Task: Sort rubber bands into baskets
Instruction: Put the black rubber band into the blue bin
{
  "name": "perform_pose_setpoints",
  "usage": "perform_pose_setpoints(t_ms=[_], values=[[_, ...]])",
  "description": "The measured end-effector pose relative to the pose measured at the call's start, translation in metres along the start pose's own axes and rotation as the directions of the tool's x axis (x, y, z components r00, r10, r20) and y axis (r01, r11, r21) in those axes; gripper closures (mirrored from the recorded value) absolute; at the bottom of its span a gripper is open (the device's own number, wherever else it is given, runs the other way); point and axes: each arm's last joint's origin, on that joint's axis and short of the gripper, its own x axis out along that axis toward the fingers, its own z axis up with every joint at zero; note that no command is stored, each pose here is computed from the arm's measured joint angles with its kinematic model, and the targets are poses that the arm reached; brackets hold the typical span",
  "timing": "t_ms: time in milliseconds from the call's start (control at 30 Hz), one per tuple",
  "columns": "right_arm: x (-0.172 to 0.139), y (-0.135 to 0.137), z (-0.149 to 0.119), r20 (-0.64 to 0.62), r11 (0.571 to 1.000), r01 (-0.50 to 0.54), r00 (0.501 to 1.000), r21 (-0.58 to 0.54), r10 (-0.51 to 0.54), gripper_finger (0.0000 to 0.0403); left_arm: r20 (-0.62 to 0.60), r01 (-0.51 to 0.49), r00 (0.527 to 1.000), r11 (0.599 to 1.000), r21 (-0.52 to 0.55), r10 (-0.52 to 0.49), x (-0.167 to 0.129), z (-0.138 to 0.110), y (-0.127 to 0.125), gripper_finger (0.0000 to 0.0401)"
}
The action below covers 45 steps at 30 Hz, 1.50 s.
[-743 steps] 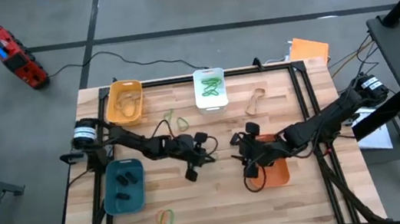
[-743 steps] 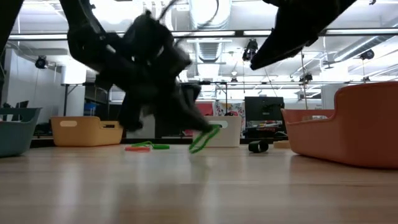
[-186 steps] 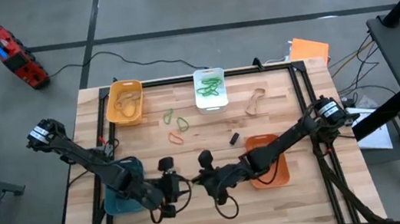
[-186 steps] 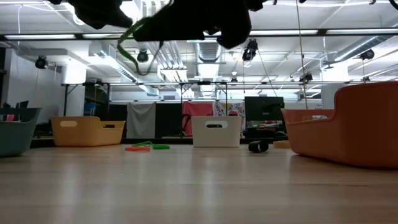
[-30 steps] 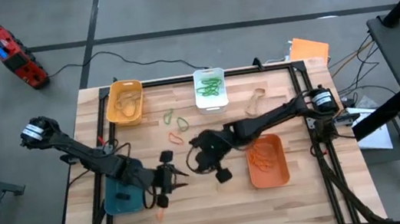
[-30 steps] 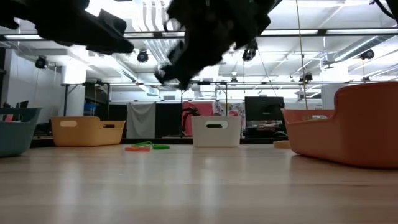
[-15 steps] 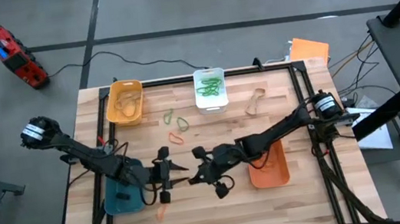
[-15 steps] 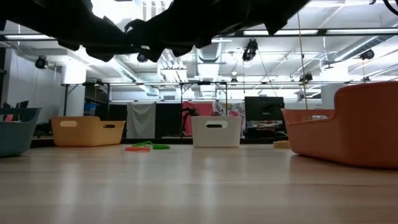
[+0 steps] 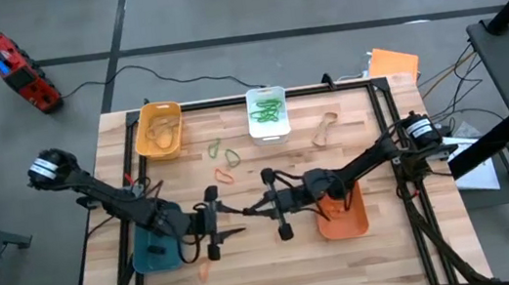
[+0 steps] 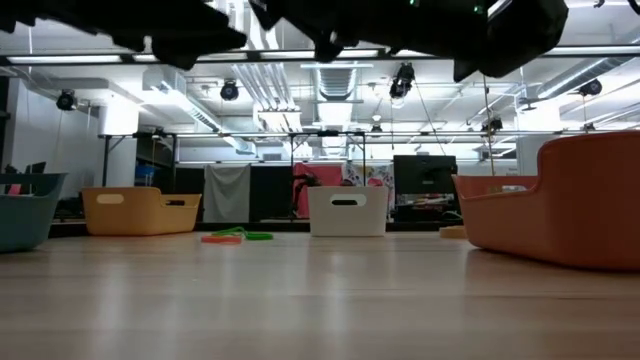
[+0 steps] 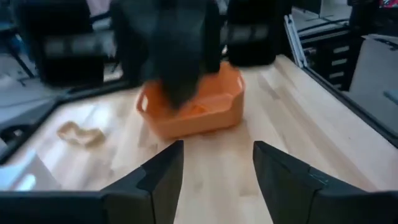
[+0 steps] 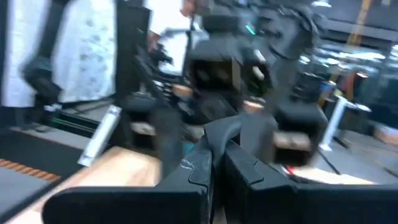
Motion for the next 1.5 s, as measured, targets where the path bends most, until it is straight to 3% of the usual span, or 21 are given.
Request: perform_pose_setpoints(t_ms=[333,533,900,1133,1500], values=[[0.003,0.0,0.001,-0.012,1.0,0.028,1.0,0.0,-0.028,0.0391,0.012,-0.198,0.98,0.979,0.041,0.198,0.011,0.018,0.001,0.0216],[0.001,-0.001,-0.003,-0.046,0.996,0.09,0.995,0.008,-0.089,0.0391,0.017,-0.144,0.99,0.989,0.043,0.144,0.011,0.018,0.0,0.0216],[0.001,-0.002,-0.004,-0.058,0.995,0.101,0.993,0.007,-0.1,0.0391,0.047,-0.187,0.981,0.982,0.002,0.187,0.012,0.022,0.003,0.0221],[0.001,-0.002,-0.004,-0.058,0.995,0.101,0.993,0.006,-0.1,0.0391,0.029,-0.188,0.982,0.982,0.014,0.187,0.012,0.02,0.003,0.027],[0.001,-0.001,-0.004,-0.059,0.995,0.097,0.994,0.009,-0.096,0.039,0.007,-0.188,0.982,0.982,0.03,0.188,0.012,0.017,0.003,0.0393]])
